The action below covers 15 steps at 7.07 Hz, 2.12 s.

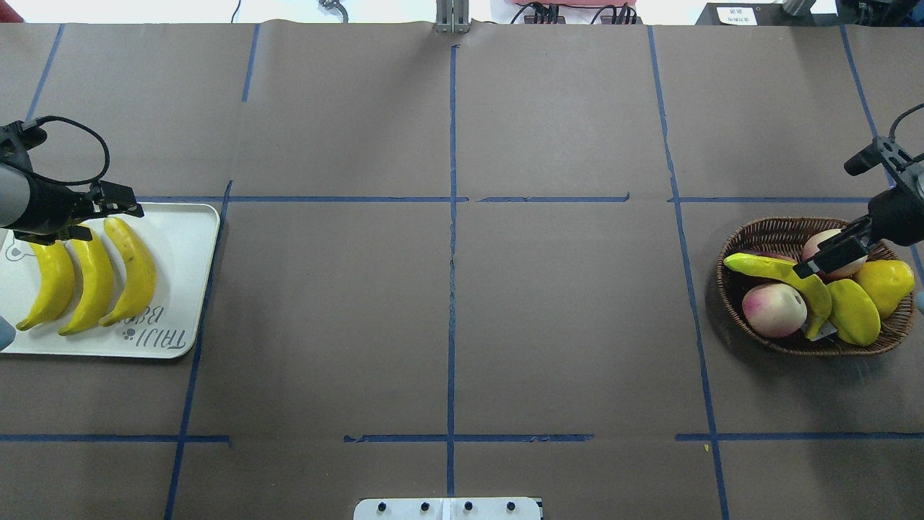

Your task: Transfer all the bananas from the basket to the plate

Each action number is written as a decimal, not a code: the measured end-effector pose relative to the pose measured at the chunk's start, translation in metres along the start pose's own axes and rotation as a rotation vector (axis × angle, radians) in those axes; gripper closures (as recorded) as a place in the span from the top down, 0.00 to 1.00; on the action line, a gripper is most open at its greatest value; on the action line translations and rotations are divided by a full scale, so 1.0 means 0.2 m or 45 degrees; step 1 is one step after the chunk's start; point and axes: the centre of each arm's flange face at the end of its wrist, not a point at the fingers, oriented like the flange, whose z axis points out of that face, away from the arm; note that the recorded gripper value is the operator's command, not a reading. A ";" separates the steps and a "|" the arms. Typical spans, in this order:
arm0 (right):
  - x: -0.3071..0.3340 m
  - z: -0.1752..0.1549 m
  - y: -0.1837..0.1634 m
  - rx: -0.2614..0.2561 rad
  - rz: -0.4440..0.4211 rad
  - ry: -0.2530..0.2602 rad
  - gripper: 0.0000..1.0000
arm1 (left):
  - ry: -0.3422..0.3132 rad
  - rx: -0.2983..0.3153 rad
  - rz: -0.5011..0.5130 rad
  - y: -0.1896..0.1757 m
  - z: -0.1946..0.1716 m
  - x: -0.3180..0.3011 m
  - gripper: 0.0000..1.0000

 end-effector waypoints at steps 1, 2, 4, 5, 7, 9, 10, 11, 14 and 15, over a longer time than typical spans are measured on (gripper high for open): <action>0.05 0.03 0.03 -0.003 -0.002 -0.014 1.00 | 0.002 0.000 -0.001 0.00 0.00 0.00 1.00; 0.09 0.05 0.06 -0.008 0.003 -0.028 1.00 | 0.005 0.001 0.000 0.00 0.00 0.01 1.00; 0.09 0.06 0.07 -0.019 0.015 -0.070 1.00 | 0.009 0.001 0.001 0.00 -0.01 0.02 1.00; 0.09 0.06 0.08 -0.023 0.018 -0.092 1.00 | 0.010 0.001 0.000 0.00 -0.01 0.02 1.00; 0.08 0.06 0.08 -0.025 0.021 -0.106 1.00 | 0.010 0.001 -0.002 0.00 -0.01 0.02 1.00; 0.07 0.06 0.07 -0.026 0.023 -0.108 0.98 | 0.011 0.002 -0.003 0.00 -0.01 0.02 1.00; 0.07 0.07 0.07 -0.026 0.022 -0.108 0.89 | 0.011 0.002 -0.003 0.00 -0.01 0.03 1.00; 0.07 0.07 0.07 -0.026 0.019 -0.108 0.88 | 0.013 0.002 -0.004 0.00 -0.01 0.03 1.00; 0.05 0.08 0.05 -0.027 0.003 -0.113 0.98 | 0.029 -0.022 -0.001 0.02 -0.03 0.05 1.00; 0.04 0.09 0.04 -0.030 -0.004 -0.116 0.98 | 0.030 -0.027 -0.002 0.02 -0.03 0.04 1.00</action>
